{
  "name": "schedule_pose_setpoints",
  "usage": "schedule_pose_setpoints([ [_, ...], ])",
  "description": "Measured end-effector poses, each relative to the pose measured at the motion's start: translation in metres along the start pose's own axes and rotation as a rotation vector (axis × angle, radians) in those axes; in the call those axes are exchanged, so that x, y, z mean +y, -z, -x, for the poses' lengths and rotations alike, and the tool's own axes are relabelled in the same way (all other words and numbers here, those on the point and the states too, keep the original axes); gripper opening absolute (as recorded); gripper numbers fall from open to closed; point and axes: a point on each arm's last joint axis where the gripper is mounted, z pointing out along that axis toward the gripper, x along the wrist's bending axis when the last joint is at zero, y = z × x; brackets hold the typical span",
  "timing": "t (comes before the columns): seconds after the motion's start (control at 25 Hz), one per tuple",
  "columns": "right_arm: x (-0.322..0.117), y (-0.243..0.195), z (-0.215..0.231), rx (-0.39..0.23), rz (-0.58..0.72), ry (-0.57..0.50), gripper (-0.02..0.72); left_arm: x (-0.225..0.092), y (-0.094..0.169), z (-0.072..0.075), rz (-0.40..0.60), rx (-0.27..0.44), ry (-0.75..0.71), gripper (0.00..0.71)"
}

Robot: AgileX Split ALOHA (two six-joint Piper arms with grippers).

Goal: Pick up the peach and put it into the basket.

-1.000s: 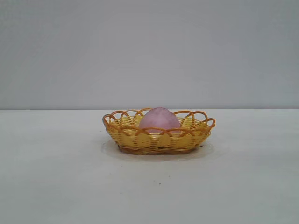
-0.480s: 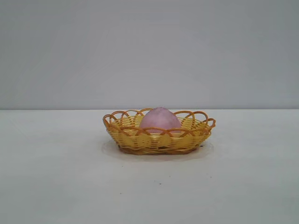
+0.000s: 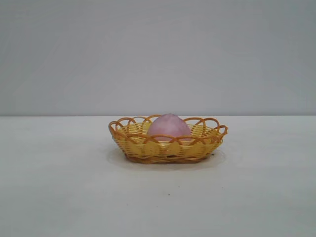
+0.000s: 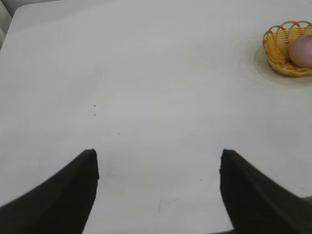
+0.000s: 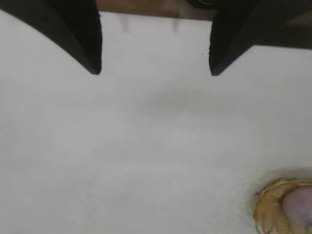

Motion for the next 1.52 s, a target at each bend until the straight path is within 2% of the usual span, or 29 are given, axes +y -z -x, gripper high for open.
schedule_pose_setpoints([
  [0.16,-0.004,0.006,-0.002,-0.007,0.048,0.009,0.406,0.000,0.000,0.000,0.000,0.000,0.000,0.515],
  [0.48,-0.025,0.028,-0.009,-0.022,0.255,0.053,0.406,0.000,0.000,0.000,0.000,0.000,0.000,0.515],
  [1.36,-0.027,0.029,-0.009,-0.017,0.262,0.057,0.406,0.000,0.000,0.000,0.000,0.000,0.000,0.515],
  [1.52,-0.028,0.029,-0.009,0.002,0.263,0.072,0.406,0.000,0.000,0.000,0.000,0.000,0.000,0.515],
])
